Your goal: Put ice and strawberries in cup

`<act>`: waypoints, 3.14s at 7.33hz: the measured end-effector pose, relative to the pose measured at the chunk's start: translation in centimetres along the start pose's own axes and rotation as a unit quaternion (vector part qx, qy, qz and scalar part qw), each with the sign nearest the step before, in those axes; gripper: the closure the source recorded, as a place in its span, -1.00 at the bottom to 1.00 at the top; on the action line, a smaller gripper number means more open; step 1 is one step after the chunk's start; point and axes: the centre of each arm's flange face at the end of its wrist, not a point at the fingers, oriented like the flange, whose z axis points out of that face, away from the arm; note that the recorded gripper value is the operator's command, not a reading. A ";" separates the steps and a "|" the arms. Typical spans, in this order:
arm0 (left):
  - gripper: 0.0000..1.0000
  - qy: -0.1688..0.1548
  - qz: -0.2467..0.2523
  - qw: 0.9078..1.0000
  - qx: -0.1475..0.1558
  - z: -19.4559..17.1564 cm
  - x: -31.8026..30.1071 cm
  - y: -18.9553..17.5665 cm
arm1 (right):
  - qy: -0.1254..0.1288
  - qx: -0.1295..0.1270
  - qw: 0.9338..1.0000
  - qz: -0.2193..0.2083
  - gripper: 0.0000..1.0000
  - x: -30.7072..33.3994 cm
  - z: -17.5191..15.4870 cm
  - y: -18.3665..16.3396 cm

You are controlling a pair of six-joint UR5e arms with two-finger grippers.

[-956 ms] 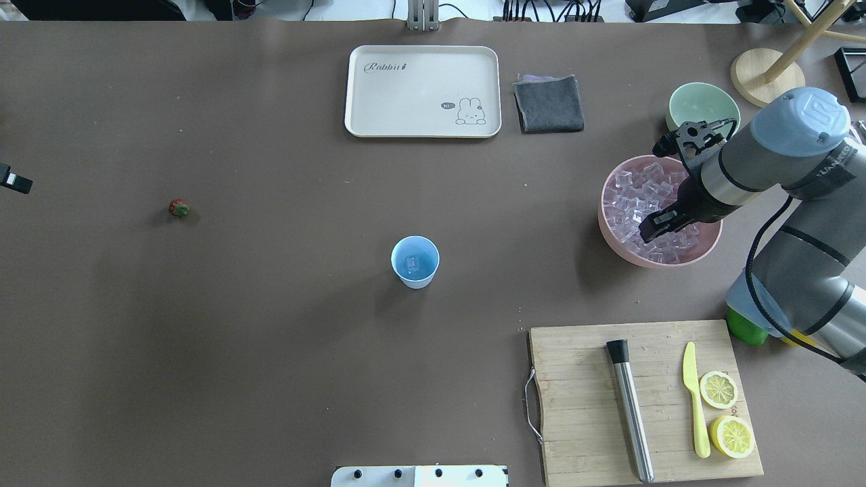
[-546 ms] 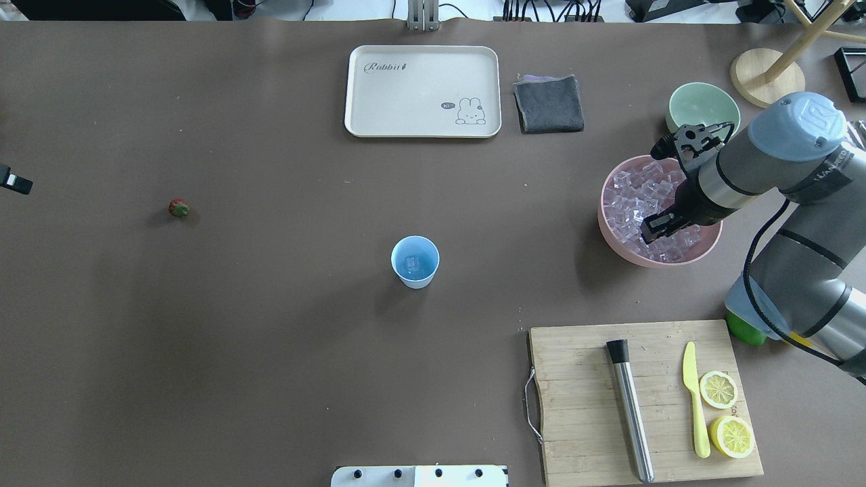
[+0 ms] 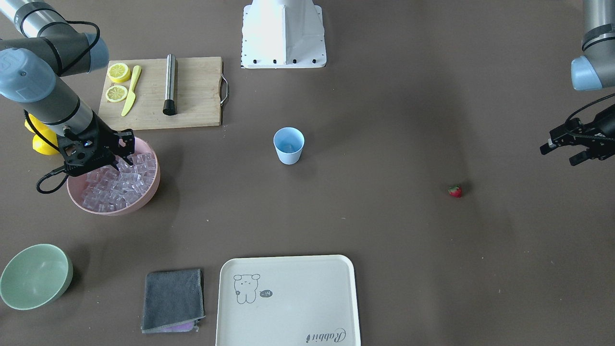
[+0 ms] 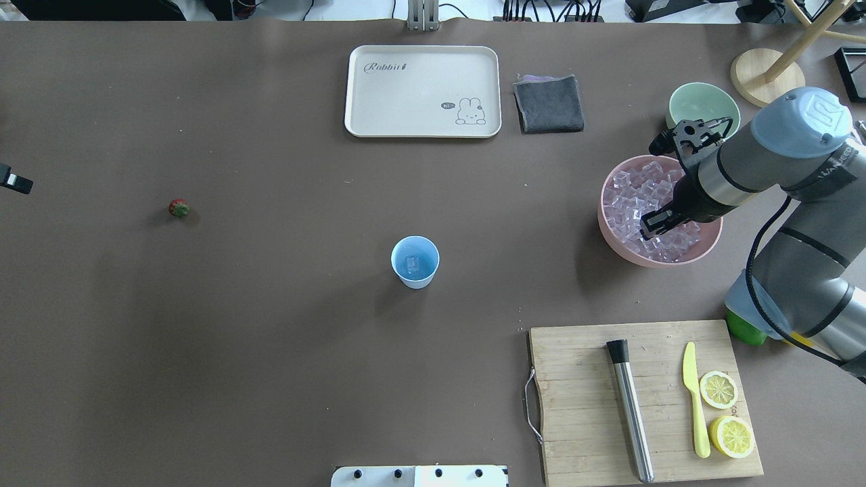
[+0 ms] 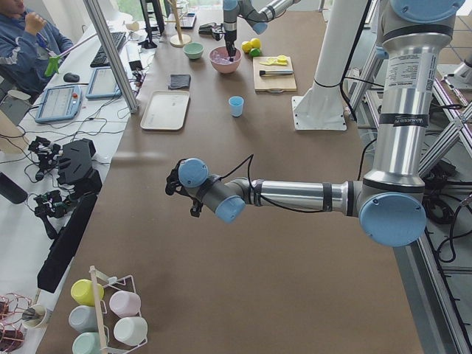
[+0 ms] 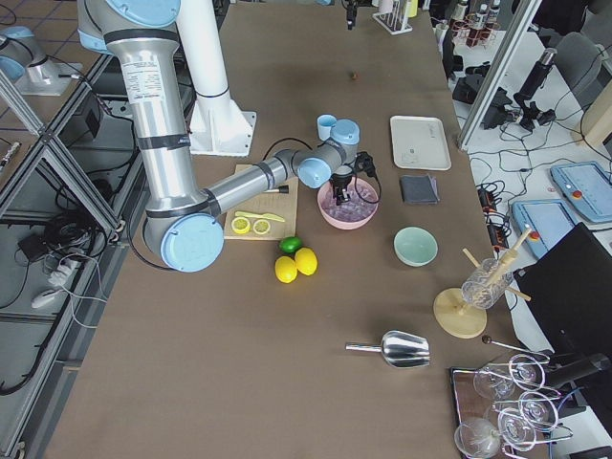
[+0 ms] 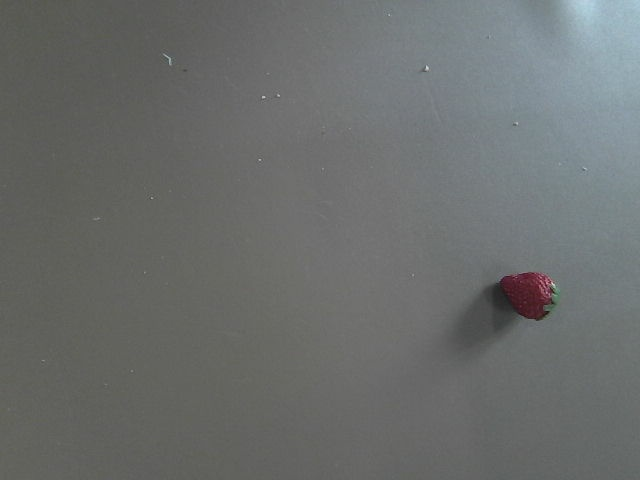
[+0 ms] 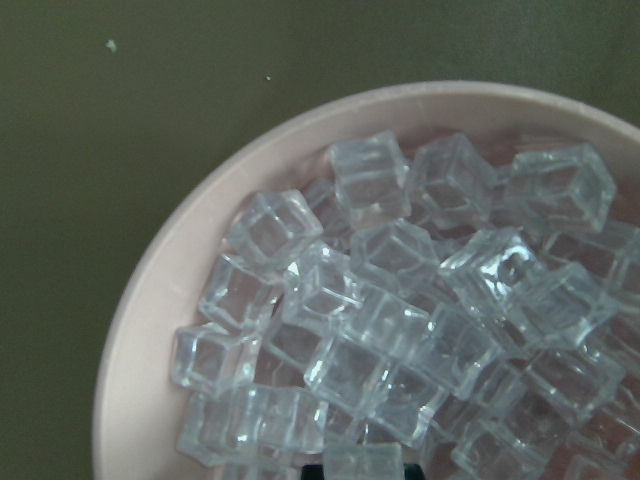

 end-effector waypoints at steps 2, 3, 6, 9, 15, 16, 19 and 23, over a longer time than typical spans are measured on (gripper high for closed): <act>-0.96 0.000 0.000 1.000 0.000 0.0 0.0 0.0 | -0.015 0.006 1.000 0.013 1.00 -2.3 -2.8 -1.5; -0.96 0.000 -0.001 1.000 -0.001 0.1 0.0 0.0 | -0.021 0.006 0.998 0.052 1.00 -5.2 -4.2 -3.4; -0.96 0.000 -0.002 1.000 -0.002 0.1 -0.1 0.0 | -0.027 0.020 0.982 0.184 1.00 -19.0 -6.1 -8.0; -0.96 0.000 -0.001 1.000 -0.003 0.3 -0.1 0.1 | 0.012 0.029 0.969 0.246 1.00 -33.0 -5.1 -10.3; -0.96 0.001 -0.001 1.000 -0.008 0.8 0.1 0.2 | 0.035 0.049 0.969 0.238 -0.99 -39.1 -2.1 -8.4; -0.96 0.001 0.000 1.000 -0.009 0.9 0.1 0.2 | 0.033 0.051 0.970 0.234 -0.99 -39.0 -2.3 -8.5; -0.96 0.003 0.004 1.000 -0.006 0.7 0.5 0.1 | 0.025 0.051 0.973 0.222 -0.99 -34.8 -4.9 -11.1; -1.00 0.021 0.069 0.996 0.057 -0.8 4.6 -2.6 | 0.016 0.023 0.989 0.145 -0.99 -11.0 -10.1 -13.8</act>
